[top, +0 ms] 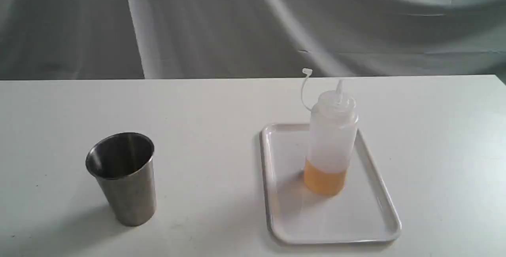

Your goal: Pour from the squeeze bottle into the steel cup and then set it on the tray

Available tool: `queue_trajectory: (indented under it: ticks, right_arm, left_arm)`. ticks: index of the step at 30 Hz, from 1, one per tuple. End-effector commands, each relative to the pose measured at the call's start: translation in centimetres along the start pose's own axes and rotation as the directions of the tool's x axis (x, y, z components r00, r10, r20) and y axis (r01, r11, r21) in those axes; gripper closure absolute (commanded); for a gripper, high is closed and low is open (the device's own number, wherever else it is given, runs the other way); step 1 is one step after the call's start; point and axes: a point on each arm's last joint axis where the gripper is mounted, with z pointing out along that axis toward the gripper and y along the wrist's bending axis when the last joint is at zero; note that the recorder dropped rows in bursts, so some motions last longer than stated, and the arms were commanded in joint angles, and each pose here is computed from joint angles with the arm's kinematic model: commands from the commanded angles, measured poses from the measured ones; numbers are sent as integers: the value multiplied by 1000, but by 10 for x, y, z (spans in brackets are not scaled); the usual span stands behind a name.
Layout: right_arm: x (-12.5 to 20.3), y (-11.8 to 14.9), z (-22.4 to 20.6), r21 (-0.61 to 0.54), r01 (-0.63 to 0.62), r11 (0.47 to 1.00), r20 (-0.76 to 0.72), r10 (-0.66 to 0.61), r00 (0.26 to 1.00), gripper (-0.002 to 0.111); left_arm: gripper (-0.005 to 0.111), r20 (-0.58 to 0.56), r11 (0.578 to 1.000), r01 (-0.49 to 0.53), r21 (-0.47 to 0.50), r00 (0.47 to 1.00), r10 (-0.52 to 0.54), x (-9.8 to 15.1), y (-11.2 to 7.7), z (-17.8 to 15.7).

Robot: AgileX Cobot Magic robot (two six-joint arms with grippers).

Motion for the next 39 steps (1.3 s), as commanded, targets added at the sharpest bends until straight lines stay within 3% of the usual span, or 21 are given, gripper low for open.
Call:
queue_trajectory:
  ticks: [1,14,39]
  right_arm:
    - [9,0,-2,-5,27,1000,-78,-27,997,108]
    - [36,3,-9,-16,-41,999,-377,32,926,108]
    - [36,3,-9,-16,-42,999,-379,33,925,108]
  left_arm:
    - [98,-2,1000,5,0,1000,-5,1,0,0]
    - [98,-2,1000,5,0,1000,-5,1,0,0]
    - [98,-2,1000,5,0,1000,-5,1,0,0]
